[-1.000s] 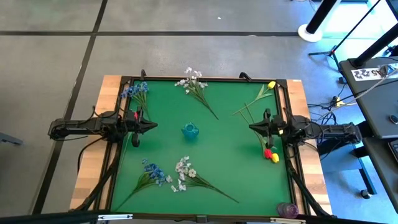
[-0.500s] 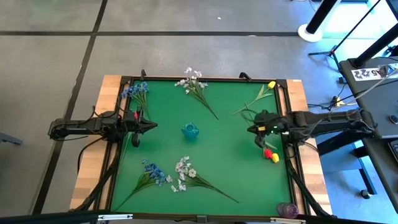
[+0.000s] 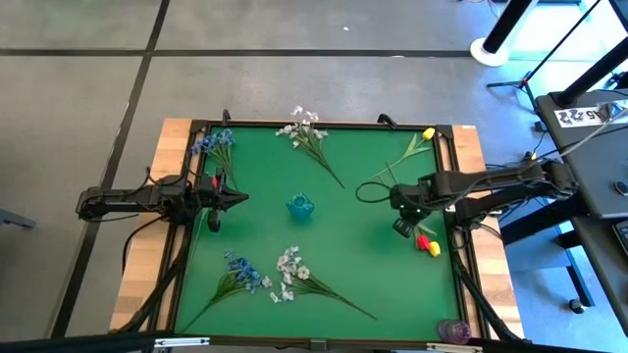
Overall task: Sort flowers into vase by color
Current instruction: Put the red flower into the blue vase
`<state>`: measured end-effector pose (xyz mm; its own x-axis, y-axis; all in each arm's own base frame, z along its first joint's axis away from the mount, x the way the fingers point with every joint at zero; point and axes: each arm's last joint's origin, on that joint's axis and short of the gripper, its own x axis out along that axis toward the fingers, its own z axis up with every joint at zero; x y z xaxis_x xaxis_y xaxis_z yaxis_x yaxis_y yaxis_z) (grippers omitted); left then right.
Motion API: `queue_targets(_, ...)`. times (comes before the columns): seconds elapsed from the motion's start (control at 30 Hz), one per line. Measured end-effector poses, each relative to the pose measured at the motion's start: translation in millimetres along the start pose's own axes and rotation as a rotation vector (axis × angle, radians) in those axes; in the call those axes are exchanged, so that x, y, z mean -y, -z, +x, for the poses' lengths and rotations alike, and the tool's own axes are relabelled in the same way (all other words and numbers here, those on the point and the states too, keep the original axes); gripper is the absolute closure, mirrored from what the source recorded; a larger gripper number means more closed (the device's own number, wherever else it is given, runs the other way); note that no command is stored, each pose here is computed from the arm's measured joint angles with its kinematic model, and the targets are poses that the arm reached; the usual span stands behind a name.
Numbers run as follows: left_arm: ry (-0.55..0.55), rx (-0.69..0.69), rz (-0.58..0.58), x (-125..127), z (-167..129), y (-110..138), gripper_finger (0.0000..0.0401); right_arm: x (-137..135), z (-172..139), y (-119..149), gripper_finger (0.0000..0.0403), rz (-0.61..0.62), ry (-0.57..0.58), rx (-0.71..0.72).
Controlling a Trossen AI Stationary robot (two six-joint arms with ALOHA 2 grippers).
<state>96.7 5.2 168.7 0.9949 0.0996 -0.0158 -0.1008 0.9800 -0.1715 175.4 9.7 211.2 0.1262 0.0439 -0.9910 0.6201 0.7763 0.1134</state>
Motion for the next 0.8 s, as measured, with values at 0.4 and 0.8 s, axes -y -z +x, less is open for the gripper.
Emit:
queue_targets(0.4, 0.000, 0.000, 0.000, 0, 0, 0, 0.0400, 3, 22, 31, 0.0248, 0.255, 0.124, -0.113)
queue_targets(0.8, 0.001, 0.003, -0.005, 0, 0, 0, 0.0400, 12, 61, 40, 0.0289, 0.304, 0.032, -0.126)
